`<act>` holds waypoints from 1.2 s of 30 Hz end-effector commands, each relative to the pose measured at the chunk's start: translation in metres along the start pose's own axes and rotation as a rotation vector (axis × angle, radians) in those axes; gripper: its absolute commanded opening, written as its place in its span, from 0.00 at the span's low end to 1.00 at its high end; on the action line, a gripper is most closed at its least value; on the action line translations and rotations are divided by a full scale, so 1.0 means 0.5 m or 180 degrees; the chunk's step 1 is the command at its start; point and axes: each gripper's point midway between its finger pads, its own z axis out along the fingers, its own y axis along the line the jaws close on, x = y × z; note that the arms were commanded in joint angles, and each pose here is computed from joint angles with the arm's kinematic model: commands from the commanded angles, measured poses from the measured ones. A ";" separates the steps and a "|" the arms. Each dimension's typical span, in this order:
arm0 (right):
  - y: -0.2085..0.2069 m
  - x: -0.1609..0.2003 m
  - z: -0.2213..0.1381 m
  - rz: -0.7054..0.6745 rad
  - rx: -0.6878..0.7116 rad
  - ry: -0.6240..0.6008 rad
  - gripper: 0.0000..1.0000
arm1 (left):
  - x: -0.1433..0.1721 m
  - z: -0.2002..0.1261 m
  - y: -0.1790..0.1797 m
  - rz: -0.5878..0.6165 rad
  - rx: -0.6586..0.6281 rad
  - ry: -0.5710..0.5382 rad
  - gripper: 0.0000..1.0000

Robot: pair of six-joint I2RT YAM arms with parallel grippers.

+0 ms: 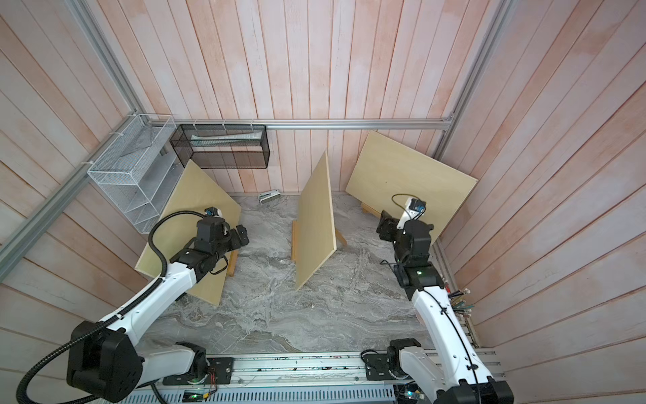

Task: Assemble the easel
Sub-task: Reset both arms

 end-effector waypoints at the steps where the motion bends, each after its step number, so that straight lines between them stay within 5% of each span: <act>1: -0.044 0.038 0.004 -0.0091 0.0211 -0.0295 0.73 | -0.059 -0.020 -0.022 0.0174 0.0258 -0.0622 1.00; 6: -0.093 0.107 0.018 -0.0645 0.0457 -0.0527 0.98 | -0.052 -0.003 -0.019 0.0436 0.0234 -0.0759 1.00; 11: -0.139 0.138 0.054 -0.0939 0.0853 -0.0501 0.98 | -0.058 -0.002 0.014 0.0621 0.0017 -0.1065 1.00; 21: -0.189 0.196 0.115 -0.0891 0.1192 -0.0367 0.98 | -0.055 0.030 0.060 0.0273 0.0059 -0.1023 1.00; 29: -0.186 0.210 0.139 -0.0671 0.0664 -0.0320 0.98 | -0.059 0.041 0.083 0.0207 0.0002 -0.1020 1.00; 36: -0.146 0.215 0.090 -0.0747 0.0131 -0.0706 0.98 | -0.070 0.045 0.072 0.0194 0.0071 -0.1050 1.00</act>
